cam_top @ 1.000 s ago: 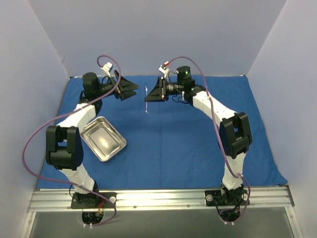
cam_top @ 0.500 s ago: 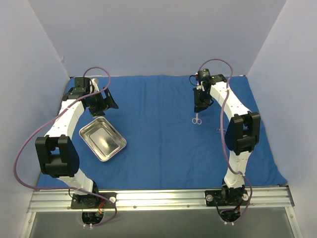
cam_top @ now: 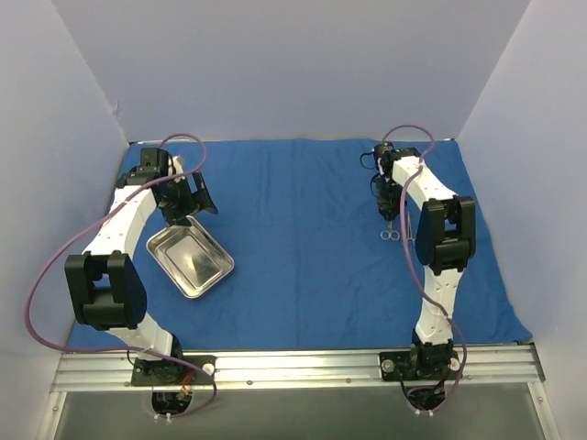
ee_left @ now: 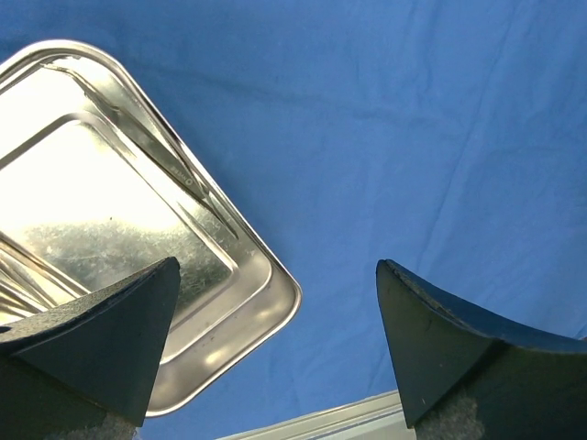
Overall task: Open and lay out the surgical kit
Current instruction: Place the medical item in the surgical kit, then pick up the medical item from the container.
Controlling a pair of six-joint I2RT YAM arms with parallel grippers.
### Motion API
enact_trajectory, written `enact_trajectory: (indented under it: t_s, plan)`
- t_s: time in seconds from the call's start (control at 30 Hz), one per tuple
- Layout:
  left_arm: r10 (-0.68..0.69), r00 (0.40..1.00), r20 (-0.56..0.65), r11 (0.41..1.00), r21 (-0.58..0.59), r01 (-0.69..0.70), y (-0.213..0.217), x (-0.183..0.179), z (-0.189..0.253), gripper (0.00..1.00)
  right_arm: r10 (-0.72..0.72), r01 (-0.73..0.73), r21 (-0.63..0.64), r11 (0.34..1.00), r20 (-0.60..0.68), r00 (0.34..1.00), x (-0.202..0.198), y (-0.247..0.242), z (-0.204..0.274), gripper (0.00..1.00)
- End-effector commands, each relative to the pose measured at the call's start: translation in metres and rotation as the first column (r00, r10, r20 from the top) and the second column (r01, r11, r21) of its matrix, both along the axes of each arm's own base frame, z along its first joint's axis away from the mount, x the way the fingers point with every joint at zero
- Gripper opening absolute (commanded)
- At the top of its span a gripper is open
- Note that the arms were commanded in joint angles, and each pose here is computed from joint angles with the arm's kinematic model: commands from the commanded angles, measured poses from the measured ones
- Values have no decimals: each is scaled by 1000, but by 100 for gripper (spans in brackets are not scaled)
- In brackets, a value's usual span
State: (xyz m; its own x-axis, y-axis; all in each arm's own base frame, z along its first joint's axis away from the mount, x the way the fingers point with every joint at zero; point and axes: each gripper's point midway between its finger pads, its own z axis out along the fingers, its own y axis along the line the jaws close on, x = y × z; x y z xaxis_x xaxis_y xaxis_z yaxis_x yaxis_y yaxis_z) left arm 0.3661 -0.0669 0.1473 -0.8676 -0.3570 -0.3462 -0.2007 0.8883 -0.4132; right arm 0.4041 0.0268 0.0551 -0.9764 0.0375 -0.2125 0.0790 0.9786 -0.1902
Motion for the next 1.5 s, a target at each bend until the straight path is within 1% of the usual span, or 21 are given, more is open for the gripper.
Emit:
enact_trajectory:
  t_s: [0.0,0.3,0.6,0.67,0.7,0.77,0.8,0.87,0.9,0.97,1.03,1.1,1.17,1.2,1.23,1.3,1.37,1.4,1.43,1.47]
  plan:
    - [-15,998,63,1000,12,15,1,2,28,97,4,-5,-60,998,-21,1000,0,-16,-10,0]
    - [-11,999,44,1000,16,11,2,4,30,97,1,-2,-34,999,-38,999,-3,-13,-30,0]
    - [-7,1000,24,1000,14,7,2,5,25,97,14,-17,-38,999,-68,998,-10,-13,-43,0]
    - [-4,1000,12,1000,13,4,1,5,22,96,14,-17,-37,999,-74,997,-11,-13,-43,0]
    - [2,1000,7,1000,16,-2,2,5,21,94,13,-16,-37,999,-77,997,-11,-13,-44,5]
    - [10,1000,-6,1000,25,-10,4,5,19,94,14,-17,-28,999,-78,997,-12,-12,-45,12]
    - [18,1000,-17,999,36,-17,6,5,15,94,15,-17,-24,1000,-80,997,-12,-11,-45,18]
    - [30,999,-36,998,50,-28,9,3,12,94,12,-12,-12,1000,-75,997,-10,-8,-45,26]
    - [35,998,-46,998,53,-32,9,3,9,94,13,-14,-9,1000,-67,998,-8,-6,-42,33]
    - [48,996,-70,997,67,-44,12,2,2,94,13,-13,5,1000,-61,998,-6,0,-39,39]
    - [65,994,-82,995,84,-58,16,1,-1,94,14,-14,13,1000,-48,999,-2,5,-30,47]
    - [81,992,-102,992,103,-70,19,1,-4,94,16,-16,35,999,-15,1000,2,11,-15,52]
    - [112,985,-134,985,147,-92,27,-4,-9,95,29,-30,60,998,29,999,8,20,7,53]
    - [122,982,-147,983,157,-99,29,-5,-12,99,39,-46,99,994,64,997,11,29,23,53]
    - [133,979,-155,980,168,-107,31,-7,-16,98,48,-60,120,991,96,994,16,35,36,54]
    - [163,970,-182,974,186,-129,33,-14,-25,87,87,-108,147,983,146,986,19,50,58,54]
    - [186,965,-183,972,180,-153,33,-18,-29,81,114,-148,186,971,182,977,18,65,72,54]
    - [193,964,-181,971,174,-161,33,-20,-31,74,121,-163,215,963,194,973,19,72,74,54]
    - [191,964,-184,974,158,-162,30,-25,-39,69,123,-169,232,958,199,972,18,76,75,54]
    - [172,969,-180,982,116,-152,22,-27,-38,63,125,-172,247,954,193,973,14,78,74,54]
